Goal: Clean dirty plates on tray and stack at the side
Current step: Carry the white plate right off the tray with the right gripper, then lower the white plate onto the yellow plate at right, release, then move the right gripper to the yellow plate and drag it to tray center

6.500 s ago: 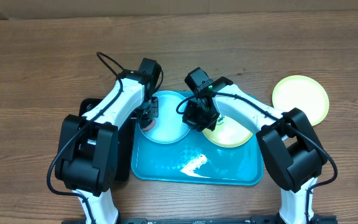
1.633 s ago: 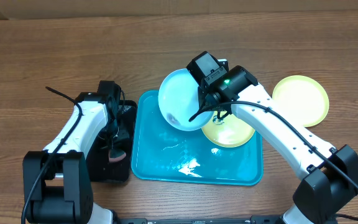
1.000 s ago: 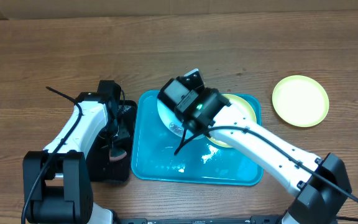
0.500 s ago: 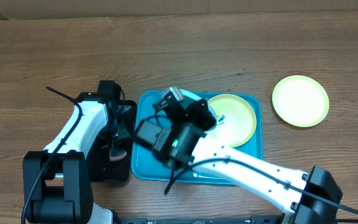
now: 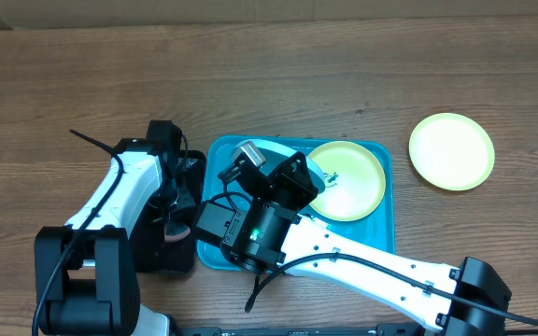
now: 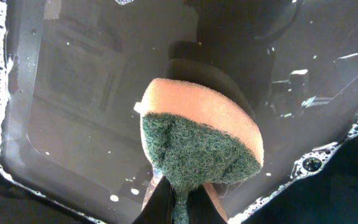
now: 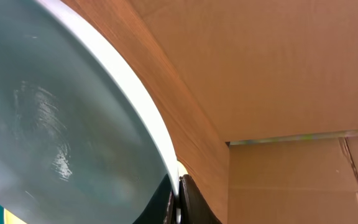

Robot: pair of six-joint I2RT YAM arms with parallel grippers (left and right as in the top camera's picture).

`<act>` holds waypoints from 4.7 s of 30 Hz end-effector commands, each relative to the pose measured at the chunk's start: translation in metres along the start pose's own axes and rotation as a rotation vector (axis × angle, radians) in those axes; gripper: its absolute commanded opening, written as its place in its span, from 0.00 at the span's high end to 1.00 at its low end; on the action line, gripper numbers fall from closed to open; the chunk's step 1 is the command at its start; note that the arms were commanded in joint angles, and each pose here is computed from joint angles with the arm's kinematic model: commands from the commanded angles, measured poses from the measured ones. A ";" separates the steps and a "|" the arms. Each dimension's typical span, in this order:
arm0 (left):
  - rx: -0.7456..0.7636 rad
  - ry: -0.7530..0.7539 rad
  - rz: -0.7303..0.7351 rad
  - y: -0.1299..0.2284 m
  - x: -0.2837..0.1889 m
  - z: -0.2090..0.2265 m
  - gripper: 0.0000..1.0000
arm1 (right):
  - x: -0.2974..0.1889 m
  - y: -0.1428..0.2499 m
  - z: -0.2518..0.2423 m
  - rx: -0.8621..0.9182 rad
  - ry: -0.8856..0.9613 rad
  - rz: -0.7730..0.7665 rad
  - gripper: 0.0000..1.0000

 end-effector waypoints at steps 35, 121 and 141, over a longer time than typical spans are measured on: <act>0.026 0.006 0.007 0.000 0.002 0.000 0.96 | 0.174 0.121 -0.024 1.313 -0.619 0.760 0.96; 0.042 0.018 -0.007 -0.003 0.002 -0.003 0.96 | 0.199 0.170 0.122 0.987 -1.267 0.665 0.49; 0.067 -0.002 0.010 0.001 0.003 0.001 0.95 | 0.190 0.158 0.170 0.926 -1.344 0.755 0.96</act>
Point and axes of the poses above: each gripper's point midway between its finger pads, its own x axis out along the fingers, its own z axis along the line the jaws close on, y = z × x, the point moved 2 cm from there along -x, back along the fingers, and after that the axes turned 10 degrees about -x, right-handed, at the moved point
